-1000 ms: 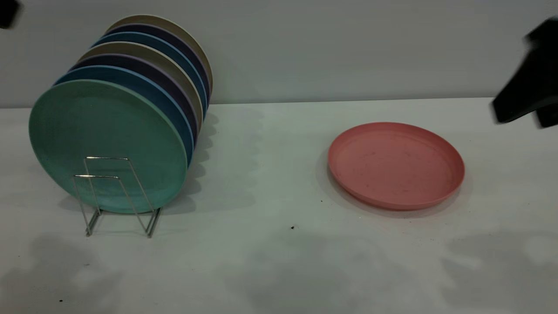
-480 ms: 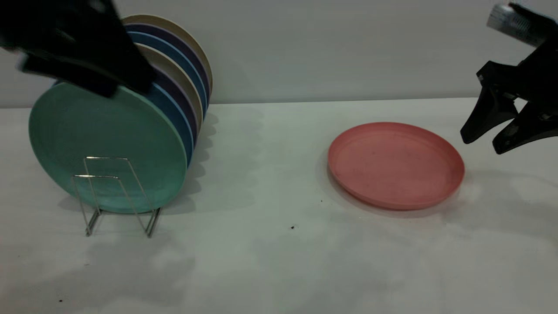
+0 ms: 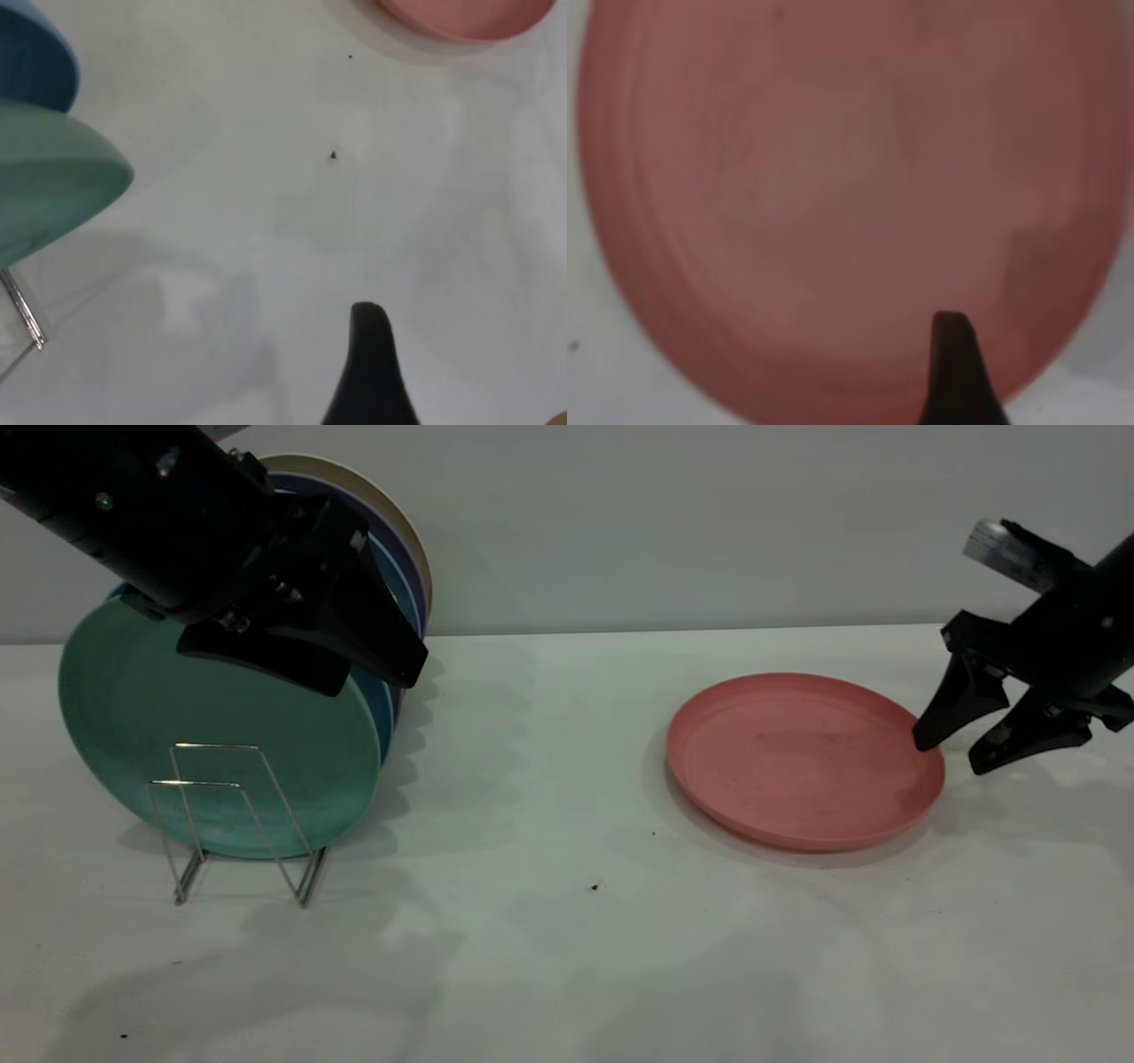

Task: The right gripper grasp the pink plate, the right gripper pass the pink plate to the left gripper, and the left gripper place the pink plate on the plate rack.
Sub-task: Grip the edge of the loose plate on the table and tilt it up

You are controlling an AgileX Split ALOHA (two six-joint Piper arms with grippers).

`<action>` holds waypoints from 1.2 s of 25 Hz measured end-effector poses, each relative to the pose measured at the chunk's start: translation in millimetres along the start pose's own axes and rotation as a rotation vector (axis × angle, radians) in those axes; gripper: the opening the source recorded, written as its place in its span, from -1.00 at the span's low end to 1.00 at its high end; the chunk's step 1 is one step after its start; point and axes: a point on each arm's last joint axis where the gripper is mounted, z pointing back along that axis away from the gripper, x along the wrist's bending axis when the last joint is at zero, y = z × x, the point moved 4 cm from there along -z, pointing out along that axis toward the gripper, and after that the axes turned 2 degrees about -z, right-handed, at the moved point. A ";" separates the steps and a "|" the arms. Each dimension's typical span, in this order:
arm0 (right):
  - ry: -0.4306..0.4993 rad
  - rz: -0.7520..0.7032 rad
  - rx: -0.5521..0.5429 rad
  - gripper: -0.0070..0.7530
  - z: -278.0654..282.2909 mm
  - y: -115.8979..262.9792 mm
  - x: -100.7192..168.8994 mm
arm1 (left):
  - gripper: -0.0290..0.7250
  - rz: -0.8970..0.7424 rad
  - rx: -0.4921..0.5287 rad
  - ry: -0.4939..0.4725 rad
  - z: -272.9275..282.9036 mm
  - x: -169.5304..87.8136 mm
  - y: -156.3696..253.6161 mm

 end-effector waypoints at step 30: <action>-0.307 0.096 0.076 -0.94 -34.4 2.2 11.8 | 0.64 0.015 0.007 0.012 0.0 -1.6 0.9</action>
